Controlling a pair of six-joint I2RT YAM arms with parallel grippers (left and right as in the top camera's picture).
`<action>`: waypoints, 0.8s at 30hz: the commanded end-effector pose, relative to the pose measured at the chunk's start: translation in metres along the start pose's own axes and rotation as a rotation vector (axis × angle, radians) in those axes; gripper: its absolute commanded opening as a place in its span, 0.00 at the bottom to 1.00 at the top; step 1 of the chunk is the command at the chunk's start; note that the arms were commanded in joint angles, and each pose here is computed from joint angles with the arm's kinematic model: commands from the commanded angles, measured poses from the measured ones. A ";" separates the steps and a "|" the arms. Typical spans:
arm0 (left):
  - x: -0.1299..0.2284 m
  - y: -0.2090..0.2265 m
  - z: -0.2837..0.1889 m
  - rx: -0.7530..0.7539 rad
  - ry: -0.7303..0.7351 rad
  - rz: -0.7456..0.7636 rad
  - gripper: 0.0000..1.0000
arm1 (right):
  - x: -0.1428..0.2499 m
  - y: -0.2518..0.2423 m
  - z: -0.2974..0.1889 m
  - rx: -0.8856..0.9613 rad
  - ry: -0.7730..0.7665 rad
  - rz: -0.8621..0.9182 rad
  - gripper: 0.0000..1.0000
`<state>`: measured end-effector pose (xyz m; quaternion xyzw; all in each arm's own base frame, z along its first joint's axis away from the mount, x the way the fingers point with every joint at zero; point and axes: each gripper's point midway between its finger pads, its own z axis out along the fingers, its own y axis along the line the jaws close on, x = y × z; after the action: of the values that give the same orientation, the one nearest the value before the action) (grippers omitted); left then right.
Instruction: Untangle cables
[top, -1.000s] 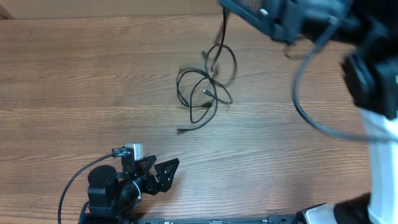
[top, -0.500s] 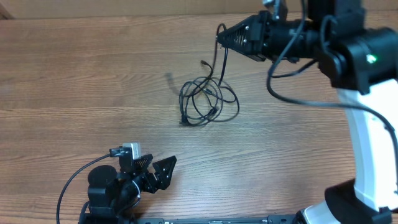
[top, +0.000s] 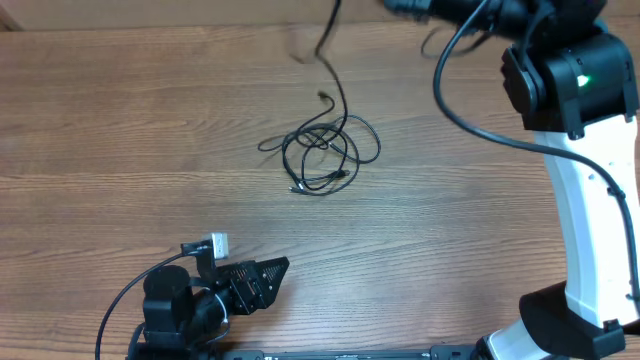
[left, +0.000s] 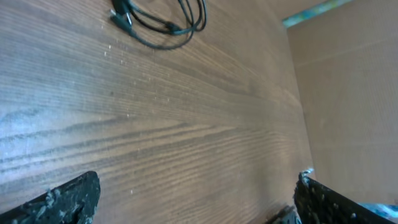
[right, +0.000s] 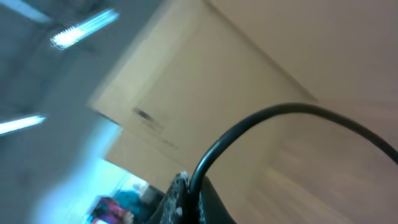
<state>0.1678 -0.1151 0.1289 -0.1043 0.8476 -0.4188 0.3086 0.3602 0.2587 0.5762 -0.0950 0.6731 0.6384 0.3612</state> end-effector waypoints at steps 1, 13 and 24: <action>0.000 -0.009 -0.003 0.028 0.007 -0.008 1.00 | -0.007 0.037 -0.010 -0.095 -0.018 0.132 0.04; -0.015 -0.092 -0.026 0.366 0.003 0.197 1.00 | 0.027 -0.015 -0.011 0.088 0.094 0.017 0.04; -0.085 -0.175 -0.063 0.347 -0.072 0.360 1.00 | 0.045 -0.050 -0.019 0.243 0.121 0.117 0.04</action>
<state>0.1734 -0.1443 0.3100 0.0576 0.7531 -0.5060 0.4166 0.3542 0.2528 0.4989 -0.0355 0.7749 0.5736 0.2632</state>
